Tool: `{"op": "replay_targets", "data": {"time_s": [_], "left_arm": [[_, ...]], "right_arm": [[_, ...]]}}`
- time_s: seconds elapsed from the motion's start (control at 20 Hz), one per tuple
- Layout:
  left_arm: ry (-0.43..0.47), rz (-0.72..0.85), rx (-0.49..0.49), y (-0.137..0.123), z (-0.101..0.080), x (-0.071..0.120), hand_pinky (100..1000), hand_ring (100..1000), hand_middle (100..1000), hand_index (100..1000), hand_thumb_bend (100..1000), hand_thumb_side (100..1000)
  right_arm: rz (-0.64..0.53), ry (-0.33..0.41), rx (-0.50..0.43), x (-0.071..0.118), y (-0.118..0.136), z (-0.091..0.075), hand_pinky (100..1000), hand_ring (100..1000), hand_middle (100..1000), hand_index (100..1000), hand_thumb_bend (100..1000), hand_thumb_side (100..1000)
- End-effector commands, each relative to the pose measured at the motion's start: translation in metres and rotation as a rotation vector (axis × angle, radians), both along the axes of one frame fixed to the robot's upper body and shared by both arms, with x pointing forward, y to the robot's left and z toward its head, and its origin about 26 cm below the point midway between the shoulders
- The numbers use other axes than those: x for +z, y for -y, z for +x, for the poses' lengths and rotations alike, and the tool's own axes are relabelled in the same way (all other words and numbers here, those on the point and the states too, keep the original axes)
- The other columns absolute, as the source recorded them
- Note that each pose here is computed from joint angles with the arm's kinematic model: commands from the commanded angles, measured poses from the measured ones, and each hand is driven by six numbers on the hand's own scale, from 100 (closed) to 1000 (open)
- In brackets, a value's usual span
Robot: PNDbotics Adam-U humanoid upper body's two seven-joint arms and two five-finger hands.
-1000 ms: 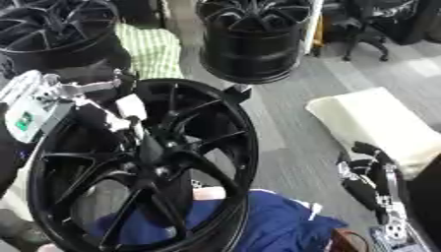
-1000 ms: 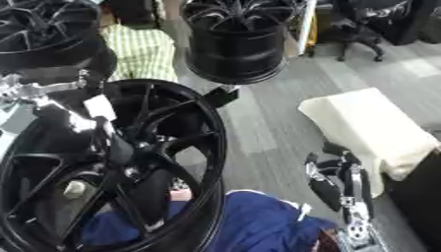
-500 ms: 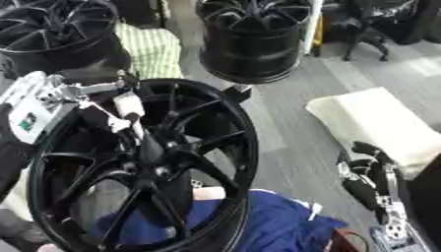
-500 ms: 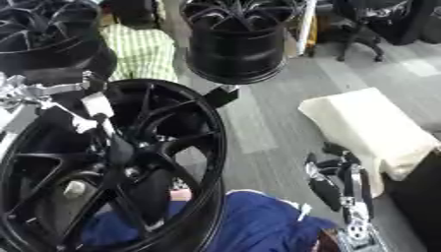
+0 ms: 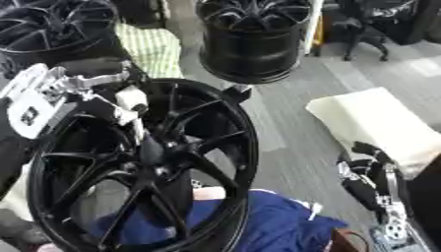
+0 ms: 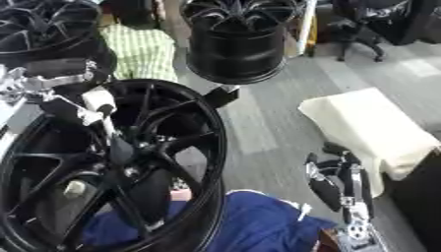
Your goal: Pull the pin out of the wheel hub.
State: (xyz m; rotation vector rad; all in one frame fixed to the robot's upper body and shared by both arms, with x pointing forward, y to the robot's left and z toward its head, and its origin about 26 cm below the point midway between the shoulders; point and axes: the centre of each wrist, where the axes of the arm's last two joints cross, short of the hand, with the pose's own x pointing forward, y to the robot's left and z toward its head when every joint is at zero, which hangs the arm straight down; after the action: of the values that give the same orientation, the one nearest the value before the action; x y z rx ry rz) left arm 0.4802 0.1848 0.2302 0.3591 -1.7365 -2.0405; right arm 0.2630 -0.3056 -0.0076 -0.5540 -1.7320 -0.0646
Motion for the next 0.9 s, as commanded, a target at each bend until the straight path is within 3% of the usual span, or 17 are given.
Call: {"op": "replay_targets", "data": {"time_s": [0.05, 0.35, 0.6, 0.75, 0.9], "left_arm": [[0.076, 0.357, -0.303, -0.013, -0.002, 0.034, 379, 374, 563, 806, 100, 258], [0.139, 0.275, -0.246, -0.048, -0.006, 0.067, 372, 367, 557, 804, 100, 253], [0.186, 0.179, -0.144, -0.094, -0.020, 0.096, 368, 362, 554, 802, 100, 249], [0.171, 0.148, -0.063, -0.124, -0.029, 0.096, 361, 359, 551, 803, 100, 260], [0.122, 0.132, 0.029, -0.158, -0.038, 0.084, 355, 356, 549, 804, 100, 270]], "right_arm": [[-0.013, 0.017, 0.003, 0.005, 0.003, 0.002, 531, 561, 687, 763, 206, 201], [-0.015, 0.015, -0.004, 0.004, 0.005, 0.001, 532, 561, 687, 763, 204, 201], [-0.016, 0.013, -0.013, 0.003, 0.007, -0.001, 532, 561, 687, 763, 202, 202], [-0.016, 0.012, -0.018, 0.003, 0.008, -0.001, 532, 561, 687, 763, 201, 202], [-0.016, 0.010, -0.024, 0.003, 0.008, -0.002, 532, 561, 687, 763, 199, 202]]}}
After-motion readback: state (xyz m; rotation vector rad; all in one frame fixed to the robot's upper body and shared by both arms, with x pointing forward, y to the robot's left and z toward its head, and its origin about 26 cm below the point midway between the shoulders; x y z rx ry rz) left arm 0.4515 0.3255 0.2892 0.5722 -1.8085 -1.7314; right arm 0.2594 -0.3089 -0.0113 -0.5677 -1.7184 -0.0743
